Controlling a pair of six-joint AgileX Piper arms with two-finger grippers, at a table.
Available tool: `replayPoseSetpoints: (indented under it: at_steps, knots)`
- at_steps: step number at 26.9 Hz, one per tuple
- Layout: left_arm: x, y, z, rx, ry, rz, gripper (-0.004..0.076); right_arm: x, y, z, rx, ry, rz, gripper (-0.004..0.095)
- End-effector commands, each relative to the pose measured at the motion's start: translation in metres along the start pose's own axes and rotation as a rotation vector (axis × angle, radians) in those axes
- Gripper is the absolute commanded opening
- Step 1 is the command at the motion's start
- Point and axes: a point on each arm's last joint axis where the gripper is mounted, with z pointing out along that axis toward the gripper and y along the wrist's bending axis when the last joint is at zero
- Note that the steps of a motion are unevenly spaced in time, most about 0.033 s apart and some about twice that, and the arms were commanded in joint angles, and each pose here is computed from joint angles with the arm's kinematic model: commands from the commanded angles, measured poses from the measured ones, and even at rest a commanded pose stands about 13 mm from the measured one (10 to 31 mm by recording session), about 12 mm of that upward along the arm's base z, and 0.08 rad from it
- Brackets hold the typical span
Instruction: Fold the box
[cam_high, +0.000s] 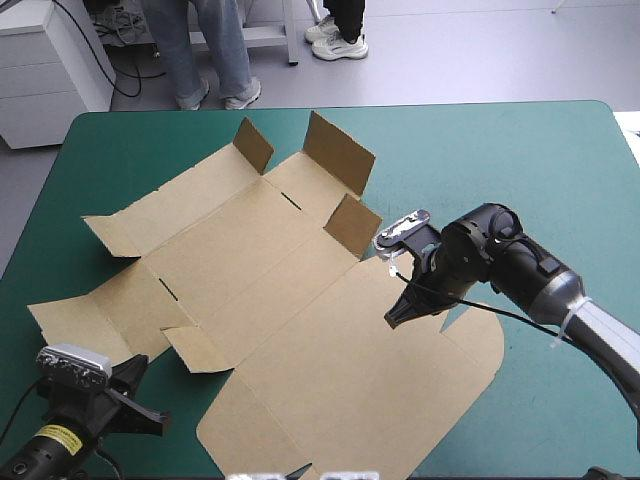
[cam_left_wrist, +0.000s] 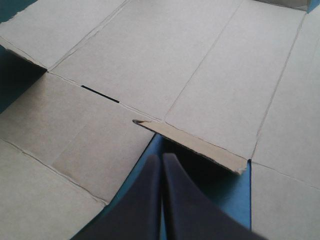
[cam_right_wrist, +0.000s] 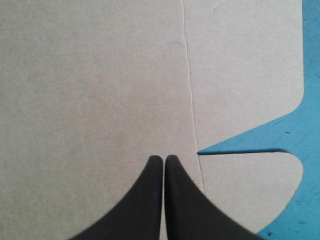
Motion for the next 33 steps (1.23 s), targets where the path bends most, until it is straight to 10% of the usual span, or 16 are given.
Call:
replayPoseSetpoints:
  at_steps: [1,33]
  knots:
    - [-0.013,-0.001,-0.003,0.007,-0.082,-0.003,-0.0008,-0.001,-0.001,-0.016,0.011,-0.067,-0.004,0.0001]
    - [-0.013,-0.001,-0.003,0.008,-0.082,-0.004,-0.0008,-0.022,-0.009,-0.079,0.106,-0.185,-0.033,0.0001]
